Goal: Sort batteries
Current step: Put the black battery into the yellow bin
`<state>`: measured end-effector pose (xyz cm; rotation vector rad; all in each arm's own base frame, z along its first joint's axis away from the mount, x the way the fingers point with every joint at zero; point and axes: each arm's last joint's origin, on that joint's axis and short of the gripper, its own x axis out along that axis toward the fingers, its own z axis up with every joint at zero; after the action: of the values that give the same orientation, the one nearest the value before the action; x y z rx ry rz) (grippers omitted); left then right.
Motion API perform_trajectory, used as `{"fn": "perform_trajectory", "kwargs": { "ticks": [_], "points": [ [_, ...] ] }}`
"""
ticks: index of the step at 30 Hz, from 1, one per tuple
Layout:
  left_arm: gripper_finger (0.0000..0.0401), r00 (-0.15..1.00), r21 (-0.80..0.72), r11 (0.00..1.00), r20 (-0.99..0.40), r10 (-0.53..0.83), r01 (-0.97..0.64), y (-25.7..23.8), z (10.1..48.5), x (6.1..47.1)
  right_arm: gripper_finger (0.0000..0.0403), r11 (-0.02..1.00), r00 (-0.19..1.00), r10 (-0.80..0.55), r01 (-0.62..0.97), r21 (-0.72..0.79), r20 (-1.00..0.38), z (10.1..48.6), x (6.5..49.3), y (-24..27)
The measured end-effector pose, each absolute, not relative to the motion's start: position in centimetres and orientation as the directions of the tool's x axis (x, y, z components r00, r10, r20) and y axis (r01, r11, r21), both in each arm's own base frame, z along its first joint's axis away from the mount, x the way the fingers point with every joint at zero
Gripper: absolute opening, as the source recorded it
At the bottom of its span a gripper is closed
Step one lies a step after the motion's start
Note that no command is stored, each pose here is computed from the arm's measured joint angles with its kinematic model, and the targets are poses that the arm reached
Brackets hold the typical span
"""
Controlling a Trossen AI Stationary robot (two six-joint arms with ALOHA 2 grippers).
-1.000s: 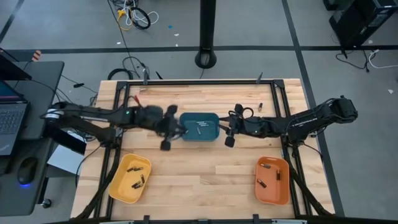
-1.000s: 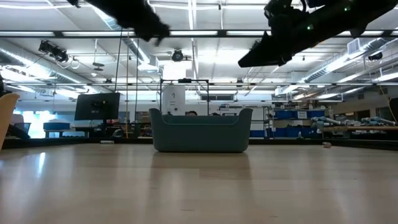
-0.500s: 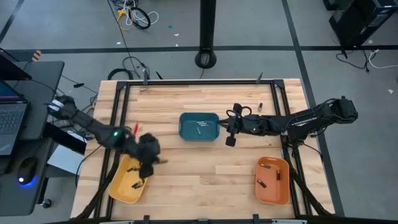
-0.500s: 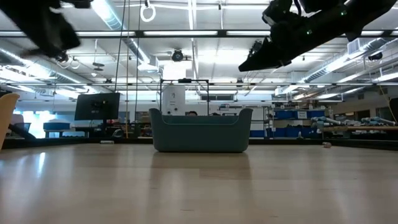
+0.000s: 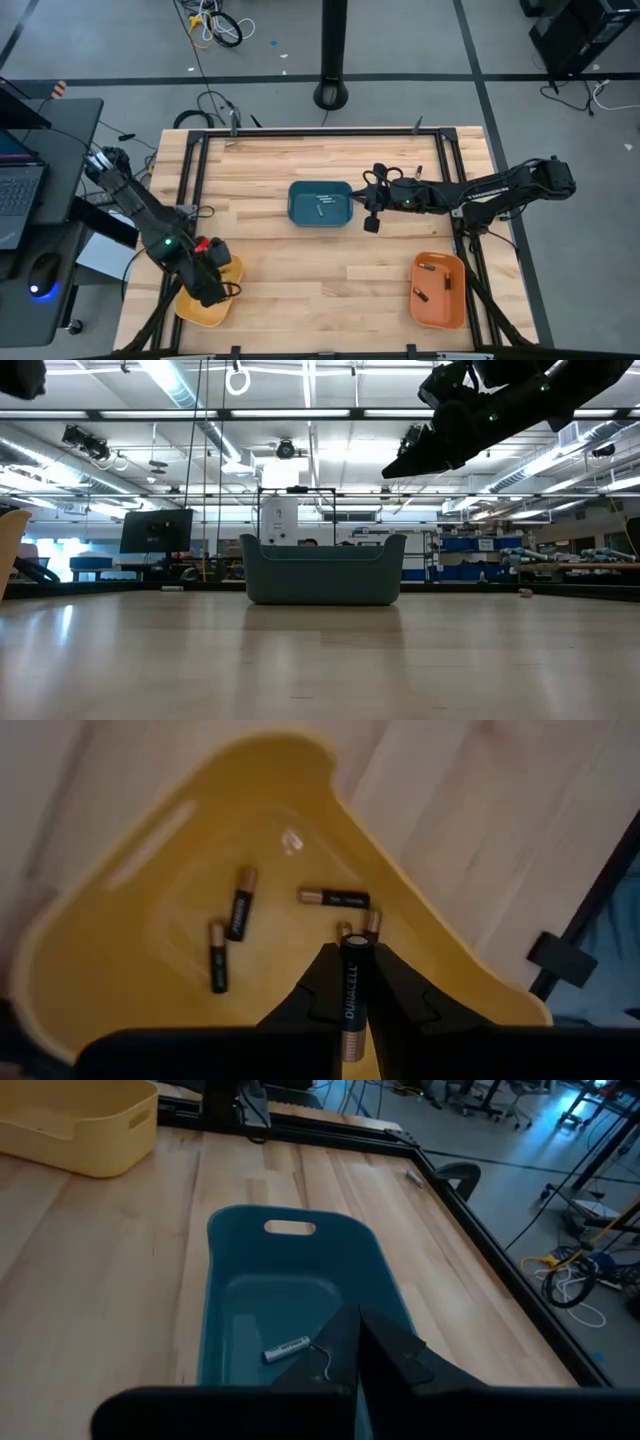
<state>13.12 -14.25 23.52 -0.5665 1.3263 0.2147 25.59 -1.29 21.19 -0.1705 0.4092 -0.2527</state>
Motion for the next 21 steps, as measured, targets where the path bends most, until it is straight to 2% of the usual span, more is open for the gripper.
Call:
{"fn": "perform_trajectory", "kwargs": {
  "ticks": [6, 14, 21],
  "points": [
    [0.0027, 0.22, -0.307, 0.815, -0.949, -0.225, -0.492, -14.2, 20.3, 12.9, 0.0009, 0.954, 0.887, -0.277, 0.209, -0.214, -0.371, 21.2, 25.6, -1.3],
    [0.0027, 0.322, -0.498, 0.718, -0.866, -0.382, -0.487, -14.8, 17.3, 13.2, 0.0018, 0.955, 0.884, -0.276, 0.208, -0.213, -0.377, 21.1, 25.6, -1.3],
    [0.0027, 0.33, -0.539, 0.65, -0.842, -0.427, -0.536, -14.7, 16.3, 13.9, 0.0011, 0.954, 0.884, -0.277, 0.208, -0.215, -0.377, 21.1, 25.6, -1.4]
  ]
}}
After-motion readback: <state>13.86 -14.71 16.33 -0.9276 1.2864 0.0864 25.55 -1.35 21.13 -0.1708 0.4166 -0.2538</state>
